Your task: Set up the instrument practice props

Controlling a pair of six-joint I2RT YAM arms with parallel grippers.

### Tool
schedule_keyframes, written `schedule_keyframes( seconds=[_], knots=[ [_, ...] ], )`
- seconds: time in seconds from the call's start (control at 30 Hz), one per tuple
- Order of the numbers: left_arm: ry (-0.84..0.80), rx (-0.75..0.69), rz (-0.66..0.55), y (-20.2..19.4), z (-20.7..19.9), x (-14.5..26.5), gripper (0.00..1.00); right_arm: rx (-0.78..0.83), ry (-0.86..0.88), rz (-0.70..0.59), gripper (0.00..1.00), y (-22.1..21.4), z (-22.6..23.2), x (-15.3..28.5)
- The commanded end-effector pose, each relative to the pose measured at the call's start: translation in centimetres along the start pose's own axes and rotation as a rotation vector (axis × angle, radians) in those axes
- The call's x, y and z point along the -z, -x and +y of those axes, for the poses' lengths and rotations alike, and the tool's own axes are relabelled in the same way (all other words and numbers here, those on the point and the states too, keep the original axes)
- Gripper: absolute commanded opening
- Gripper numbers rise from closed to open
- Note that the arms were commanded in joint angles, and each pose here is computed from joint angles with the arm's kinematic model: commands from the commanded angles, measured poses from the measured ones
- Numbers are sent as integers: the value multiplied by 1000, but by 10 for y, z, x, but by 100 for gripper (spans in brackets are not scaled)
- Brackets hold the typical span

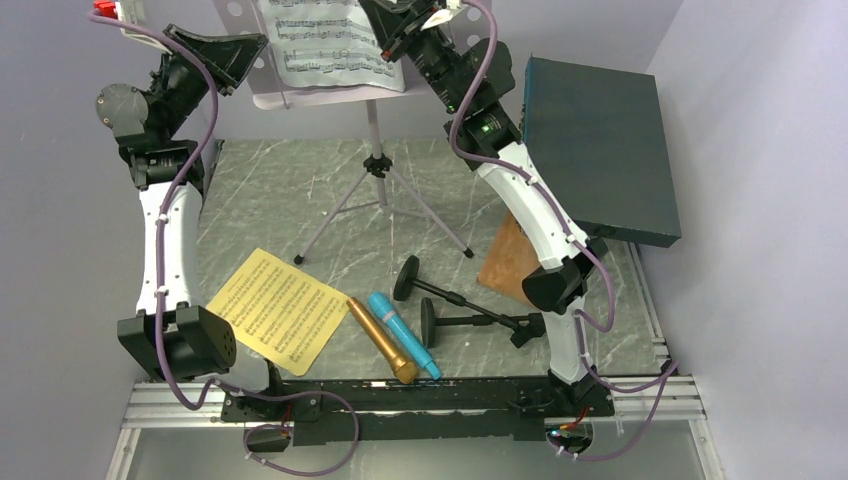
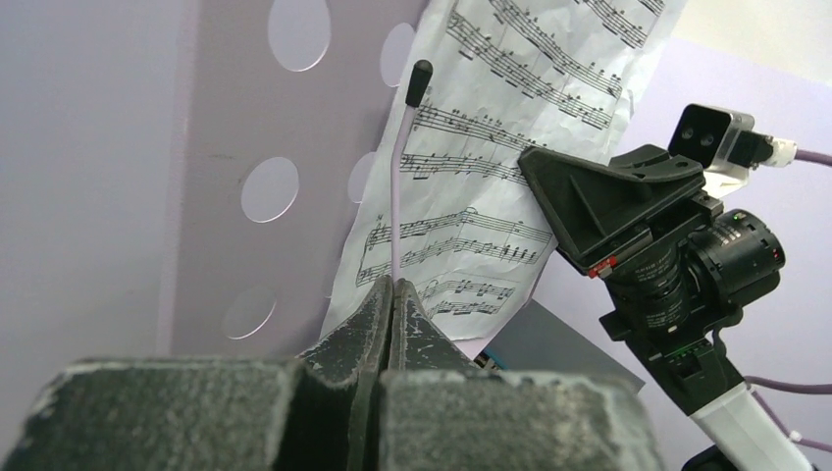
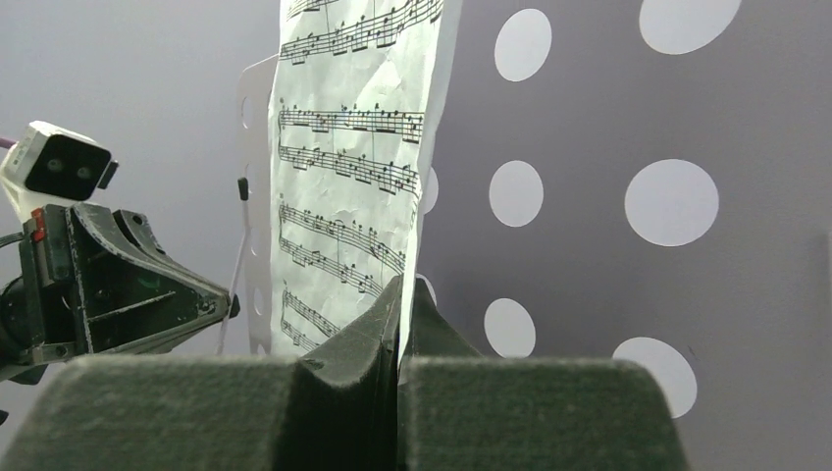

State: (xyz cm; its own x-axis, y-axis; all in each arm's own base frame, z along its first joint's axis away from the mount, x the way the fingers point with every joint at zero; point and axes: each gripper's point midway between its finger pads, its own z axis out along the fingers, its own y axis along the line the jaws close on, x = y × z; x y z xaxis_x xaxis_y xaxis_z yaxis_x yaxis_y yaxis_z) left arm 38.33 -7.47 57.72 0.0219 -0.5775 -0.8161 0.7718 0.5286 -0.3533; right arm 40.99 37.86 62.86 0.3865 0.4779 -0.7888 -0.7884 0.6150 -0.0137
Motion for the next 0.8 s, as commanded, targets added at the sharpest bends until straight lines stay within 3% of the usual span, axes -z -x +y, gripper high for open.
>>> schedule_keyframes(
  seconds=[0.0,0.77],
  knots=[
    [-106,-151,-53,18,-39,4,0,39,-16,-95,0,35,3,-2],
    [-120,-195,-25,16,-47,7,0,132,171,-145,0,16,53,-13]
  ],
)
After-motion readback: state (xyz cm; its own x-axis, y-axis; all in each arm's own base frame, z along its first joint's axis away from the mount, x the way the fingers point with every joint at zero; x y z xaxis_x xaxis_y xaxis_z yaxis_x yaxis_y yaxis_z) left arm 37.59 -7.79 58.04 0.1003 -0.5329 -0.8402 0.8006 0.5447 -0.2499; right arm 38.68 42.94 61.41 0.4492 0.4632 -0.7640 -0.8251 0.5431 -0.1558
